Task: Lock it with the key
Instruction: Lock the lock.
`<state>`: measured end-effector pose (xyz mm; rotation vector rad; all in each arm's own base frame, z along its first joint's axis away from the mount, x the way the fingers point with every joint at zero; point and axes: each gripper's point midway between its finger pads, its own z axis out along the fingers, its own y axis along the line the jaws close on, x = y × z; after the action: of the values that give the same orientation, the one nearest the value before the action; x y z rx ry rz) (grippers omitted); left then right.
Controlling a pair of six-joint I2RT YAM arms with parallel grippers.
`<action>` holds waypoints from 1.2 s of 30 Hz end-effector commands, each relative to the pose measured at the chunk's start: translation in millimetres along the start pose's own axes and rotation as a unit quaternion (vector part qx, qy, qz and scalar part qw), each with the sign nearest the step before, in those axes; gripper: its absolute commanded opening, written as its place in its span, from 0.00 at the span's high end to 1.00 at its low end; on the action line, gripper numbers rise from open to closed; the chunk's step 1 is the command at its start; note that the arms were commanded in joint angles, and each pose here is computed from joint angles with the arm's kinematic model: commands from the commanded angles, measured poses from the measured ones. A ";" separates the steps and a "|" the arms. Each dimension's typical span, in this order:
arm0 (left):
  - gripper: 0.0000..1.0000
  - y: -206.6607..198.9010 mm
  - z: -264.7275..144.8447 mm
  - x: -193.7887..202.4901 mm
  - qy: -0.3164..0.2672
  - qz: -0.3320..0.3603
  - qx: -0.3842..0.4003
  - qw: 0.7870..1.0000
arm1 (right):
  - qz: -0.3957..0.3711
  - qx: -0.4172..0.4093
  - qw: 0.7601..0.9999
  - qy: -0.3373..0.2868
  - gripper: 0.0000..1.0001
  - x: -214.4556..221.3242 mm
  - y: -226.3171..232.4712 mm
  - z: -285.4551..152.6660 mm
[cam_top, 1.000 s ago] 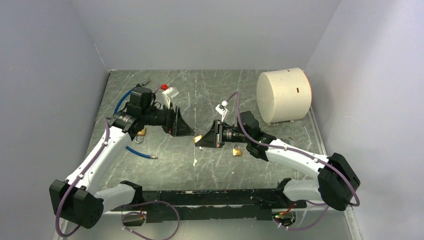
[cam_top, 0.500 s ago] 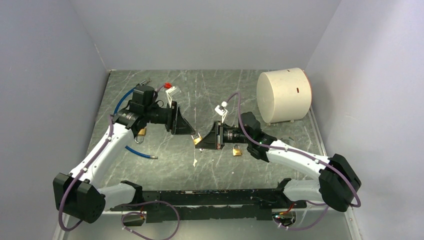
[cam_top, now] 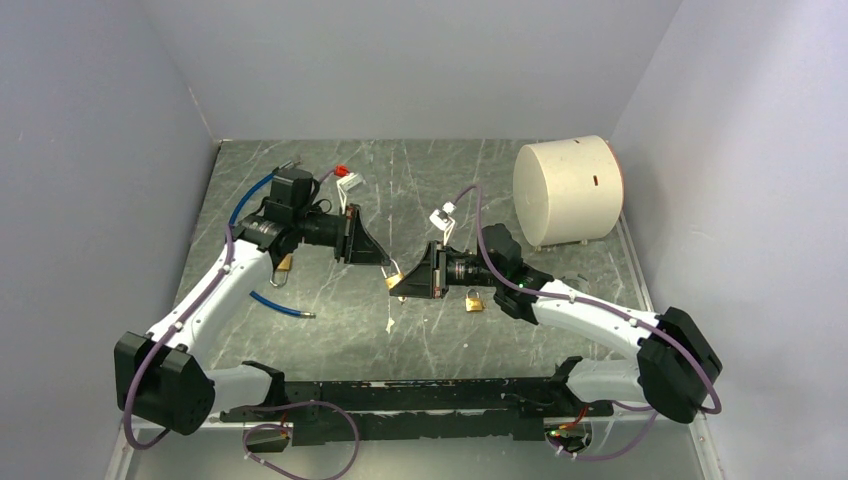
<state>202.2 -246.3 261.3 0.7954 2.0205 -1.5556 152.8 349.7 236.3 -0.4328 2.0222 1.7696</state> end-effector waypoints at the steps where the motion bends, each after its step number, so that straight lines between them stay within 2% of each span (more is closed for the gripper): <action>1: 0.97 -16.3 -4.0 -7.7 -0.003 0.044 0.033 0.999 | -0.025 -0.037 0.999 -0.030 1.00 -15.4 19.6 2.2; 8: 0.98 -17.4 -4.4 9.1 0.008 0.023 0.044 0.999 | -0.007 -0.053 0.996 -0.071 1.00 -33.7 24.2 3.7; 12: 0.98 -14.1 -2.9 20.1 0.008 -0.003 0.047 0.999 | -0.011 -0.059 0.996 -0.067 1.00 -42.7 27.6 12.4; 16: 0.98 -7.0 -1.6 28.2 0.014 -0.052 0.025 0.998 | -0.014 -0.039 0.996 -0.083 1.00 -56.4 15.3 18.9; 18: 0.97 -6.9 -1.1 27.4 -0.001 -0.055 0.023 0.998 | -0.013 -0.024 0.995 -0.092 1.00 -64.8 3.9 19.8; 23: 0.97 -1.5 1.1 32.6 -0.023 -0.077 0.013 0.997 | -0.014 -0.058 0.997 -0.054 1.00 -67.8 0.6 31.2; 29: 0.98 5.4 1.7 50.0 -0.048 -0.094 0.003 0.994 | 0.018 0.009 0.999 -0.032 1.00 -65.1 -34.9 43.0; 36: 0.97 6.3 5.9 79.3 -0.082 -0.132 0.025 0.988 | 0.058 0.027 0.998 -0.018 1.00 -56.6 -53.9 45.1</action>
<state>208.6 -223.7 194.4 0.3392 2.0237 -1.4434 168.6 371.3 181.7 -0.4181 2.3173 1.8932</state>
